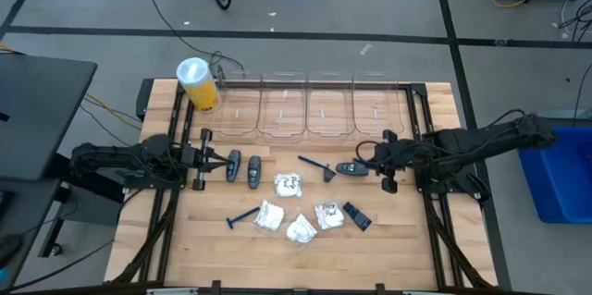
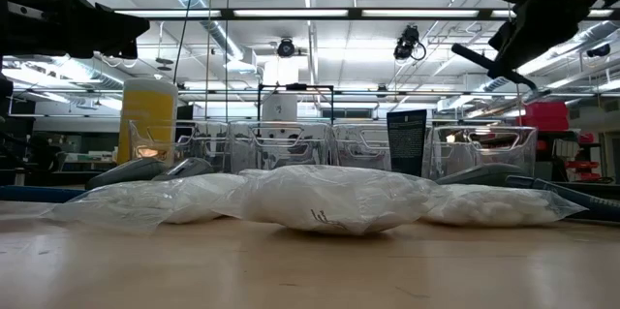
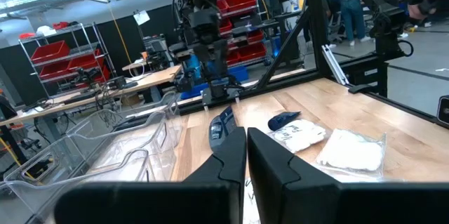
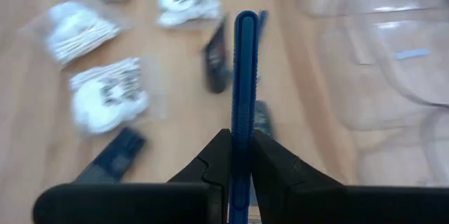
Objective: Pick & Place Travel size toiletries
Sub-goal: Put the blue razor into the right transparent bin
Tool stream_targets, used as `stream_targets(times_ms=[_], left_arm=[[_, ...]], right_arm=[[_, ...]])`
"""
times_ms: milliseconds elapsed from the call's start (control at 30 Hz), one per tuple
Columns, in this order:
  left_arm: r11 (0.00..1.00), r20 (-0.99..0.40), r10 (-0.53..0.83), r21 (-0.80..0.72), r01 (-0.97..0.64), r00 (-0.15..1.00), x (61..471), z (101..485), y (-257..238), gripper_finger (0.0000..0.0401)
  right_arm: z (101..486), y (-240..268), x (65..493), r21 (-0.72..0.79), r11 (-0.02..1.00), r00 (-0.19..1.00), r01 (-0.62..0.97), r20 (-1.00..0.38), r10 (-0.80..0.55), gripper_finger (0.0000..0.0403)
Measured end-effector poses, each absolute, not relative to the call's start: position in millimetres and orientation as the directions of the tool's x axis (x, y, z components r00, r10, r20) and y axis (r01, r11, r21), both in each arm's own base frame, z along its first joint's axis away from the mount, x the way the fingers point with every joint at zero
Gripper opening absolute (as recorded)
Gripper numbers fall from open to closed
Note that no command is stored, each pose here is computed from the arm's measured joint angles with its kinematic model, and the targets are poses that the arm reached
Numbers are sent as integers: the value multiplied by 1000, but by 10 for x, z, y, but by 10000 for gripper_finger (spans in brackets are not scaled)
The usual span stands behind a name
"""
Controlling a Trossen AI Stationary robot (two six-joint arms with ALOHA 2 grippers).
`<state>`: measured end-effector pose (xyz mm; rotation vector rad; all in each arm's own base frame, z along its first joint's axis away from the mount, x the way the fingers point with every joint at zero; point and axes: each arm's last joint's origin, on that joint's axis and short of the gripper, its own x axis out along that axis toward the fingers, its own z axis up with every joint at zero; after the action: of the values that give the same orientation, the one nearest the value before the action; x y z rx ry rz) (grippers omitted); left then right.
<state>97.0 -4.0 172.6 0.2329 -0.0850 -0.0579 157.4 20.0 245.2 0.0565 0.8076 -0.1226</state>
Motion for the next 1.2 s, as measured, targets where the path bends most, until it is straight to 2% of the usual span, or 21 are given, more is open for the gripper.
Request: stream_targets(times_ms=[300,700,967,1200], left_arm=[[971,77,-67,233,47,995,971,1725,-40,24],[971,77,-67,233,47,995,970,1726,-40,24],[971,77,-67,233,48,995,971,1725,-40,24],[971,77,-67,233,47,995,971,1725,-40,24]], right_arm=[[2537,-98,1546,-89,943,696,319,-654,-297,46],[2584,-370,1492,-81,881,657,466,-635,-406,46],[3005,-507,1423,-62,841,666,537,-580,-468,46],[3308,-644,1293,-72,779,629,623,-547,-553,46]])
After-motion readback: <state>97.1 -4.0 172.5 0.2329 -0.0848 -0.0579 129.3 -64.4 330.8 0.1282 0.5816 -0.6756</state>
